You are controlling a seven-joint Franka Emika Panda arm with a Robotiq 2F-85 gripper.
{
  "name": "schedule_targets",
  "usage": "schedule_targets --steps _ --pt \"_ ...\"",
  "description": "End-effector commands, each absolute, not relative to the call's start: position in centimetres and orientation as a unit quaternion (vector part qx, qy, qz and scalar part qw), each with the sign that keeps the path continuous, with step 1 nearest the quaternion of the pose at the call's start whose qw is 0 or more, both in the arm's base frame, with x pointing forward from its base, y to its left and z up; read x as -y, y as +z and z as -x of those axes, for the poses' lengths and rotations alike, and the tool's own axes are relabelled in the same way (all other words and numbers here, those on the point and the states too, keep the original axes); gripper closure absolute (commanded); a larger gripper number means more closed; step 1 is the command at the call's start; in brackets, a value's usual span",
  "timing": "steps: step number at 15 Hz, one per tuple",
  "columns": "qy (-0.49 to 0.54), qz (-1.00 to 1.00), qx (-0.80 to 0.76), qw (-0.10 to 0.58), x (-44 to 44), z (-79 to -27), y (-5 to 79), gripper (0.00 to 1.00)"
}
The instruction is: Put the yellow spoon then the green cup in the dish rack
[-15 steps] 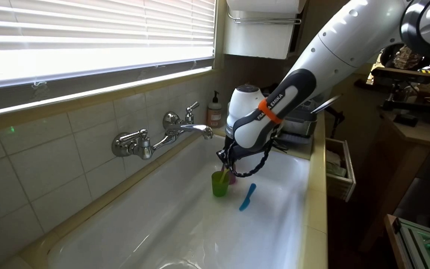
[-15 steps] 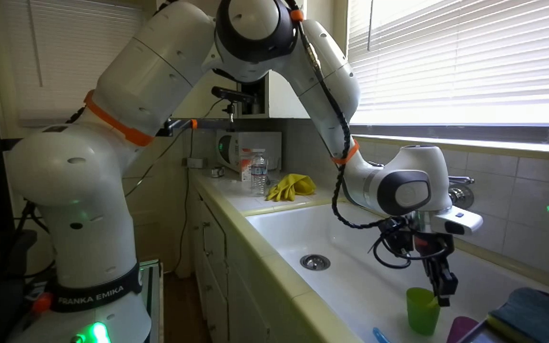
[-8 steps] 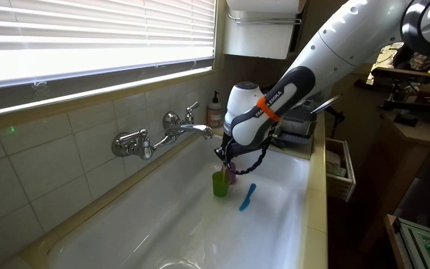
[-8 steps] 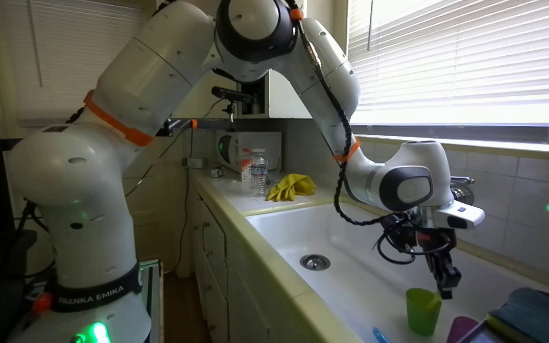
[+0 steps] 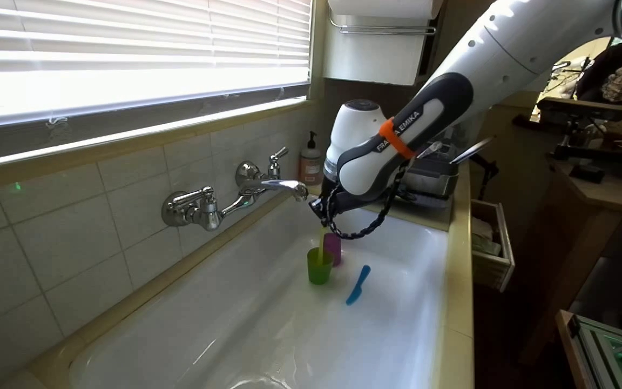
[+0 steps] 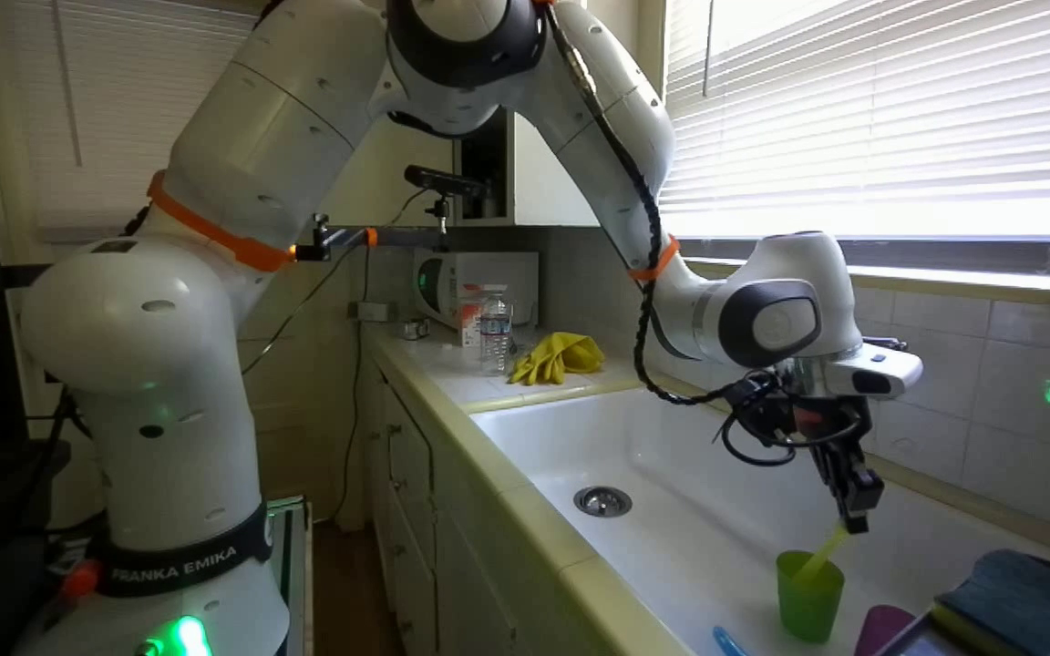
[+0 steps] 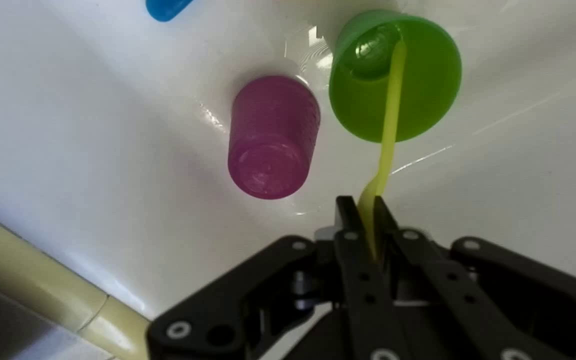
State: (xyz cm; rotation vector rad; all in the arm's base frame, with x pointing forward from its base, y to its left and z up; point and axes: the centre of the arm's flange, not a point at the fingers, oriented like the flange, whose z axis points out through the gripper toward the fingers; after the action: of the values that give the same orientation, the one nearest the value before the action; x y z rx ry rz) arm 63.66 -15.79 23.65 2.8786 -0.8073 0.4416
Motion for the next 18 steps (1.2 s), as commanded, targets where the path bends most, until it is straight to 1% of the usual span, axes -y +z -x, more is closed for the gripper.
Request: schedule_targets --steps 1,13,18 --pt "0.153 -0.949 0.267 0.064 15.1 -60.5 27.9 0.98" --pt "0.204 -0.926 0.299 0.105 18.1 -53.0 39.6 0.98" --pt "0.250 -0.899 0.338 0.123 18.9 -50.0 43.7 0.98"
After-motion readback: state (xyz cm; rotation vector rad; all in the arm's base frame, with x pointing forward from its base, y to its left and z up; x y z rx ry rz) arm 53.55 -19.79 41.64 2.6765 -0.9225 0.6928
